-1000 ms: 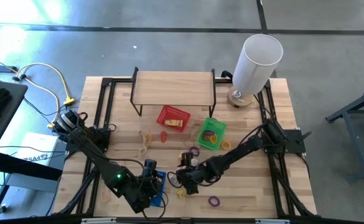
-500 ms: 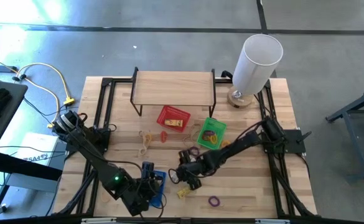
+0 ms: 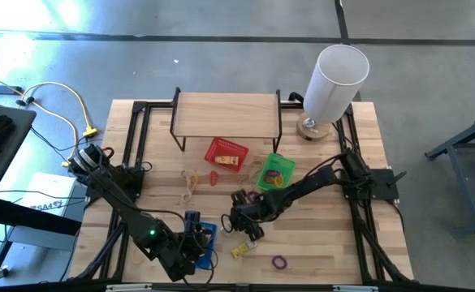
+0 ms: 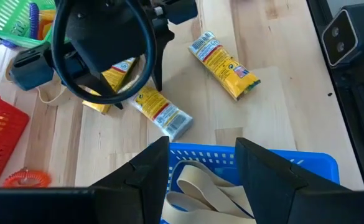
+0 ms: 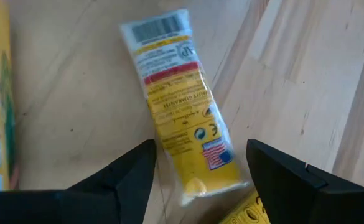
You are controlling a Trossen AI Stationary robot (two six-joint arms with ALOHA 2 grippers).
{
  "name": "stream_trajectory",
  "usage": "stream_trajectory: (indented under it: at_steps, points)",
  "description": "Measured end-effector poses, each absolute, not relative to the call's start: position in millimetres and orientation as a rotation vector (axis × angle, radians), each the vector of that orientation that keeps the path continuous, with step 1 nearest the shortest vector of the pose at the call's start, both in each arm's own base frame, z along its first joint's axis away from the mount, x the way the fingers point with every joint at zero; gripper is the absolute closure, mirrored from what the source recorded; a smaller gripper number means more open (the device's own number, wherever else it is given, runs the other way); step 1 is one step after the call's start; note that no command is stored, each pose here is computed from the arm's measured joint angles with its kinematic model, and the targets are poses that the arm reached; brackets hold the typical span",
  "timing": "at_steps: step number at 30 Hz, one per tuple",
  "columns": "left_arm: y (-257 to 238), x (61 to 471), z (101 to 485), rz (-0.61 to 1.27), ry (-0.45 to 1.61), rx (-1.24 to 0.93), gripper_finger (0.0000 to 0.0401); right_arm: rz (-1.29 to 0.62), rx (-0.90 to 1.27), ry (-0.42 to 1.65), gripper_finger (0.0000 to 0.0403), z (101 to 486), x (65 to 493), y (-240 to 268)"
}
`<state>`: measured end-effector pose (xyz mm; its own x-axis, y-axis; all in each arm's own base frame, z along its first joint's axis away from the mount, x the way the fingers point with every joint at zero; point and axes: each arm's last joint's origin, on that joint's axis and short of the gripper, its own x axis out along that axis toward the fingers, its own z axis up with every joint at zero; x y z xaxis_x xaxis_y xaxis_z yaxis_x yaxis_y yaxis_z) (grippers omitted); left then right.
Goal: Pick & Place Office Desk Supplies
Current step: Put the yellow crayon box into the red bin
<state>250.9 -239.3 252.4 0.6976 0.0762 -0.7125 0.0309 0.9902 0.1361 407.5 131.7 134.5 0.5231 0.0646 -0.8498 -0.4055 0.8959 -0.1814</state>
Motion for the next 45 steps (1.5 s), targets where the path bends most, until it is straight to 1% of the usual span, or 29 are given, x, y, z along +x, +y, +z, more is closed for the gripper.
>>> stream_trajectory:
  at_steps: [9,12,16,20,23,26,29,33,35,40,45]
  points:
    - [-239,251,252,0.023,0.799,0.146,0.0227,0.313,-0.366,0.97,0.0162,132,407,131]
    - [-240,251,252,0.023,0.799,0.146,0.0227,0.319,-0.362,0.966,0.0177,132,407,132]
    - [-240,251,252,0.023,0.799,0.146,0.0227,0.327,-0.361,0.968,0.0223,132,407,133]
    - [-239,251,252,0.017,0.799,0.167,0.0227,0.329,-0.365,0.962,0.0285,132,406,135]
    - [-238,250,252,0.028,0.795,0.208,0.0227,0.314,-0.379,0.956,0.0328,132,405,138]
    - [-235,250,251,0.037,0.797,0.304,0.0227,0.266,-0.421,0.966,0.0353,134,402,142]
    - [-231,248,251,0.049,0.802,0.449,0.0227,0.183,-0.481,0.972,0.0352,143,395,145]
    - [-222,243,249,0.132,0.817,0.636,0.0227,0.0,-0.536,0.94,0.0333,164,385,151]
    - [-218,241,249,0.185,0.814,0.686,0.0227,-0.053,-0.555,0.935,0.0333,174,378,152]
    - [-208,244,250,0.276,0.792,0.78,0.0227,-0.168,-0.579,0.849,0.0347,204,369,152]
    - [-198,251,251,0.33,0.791,0.879,0.0227,-0.31,-0.513,0.772,0.0347,236,366,131]
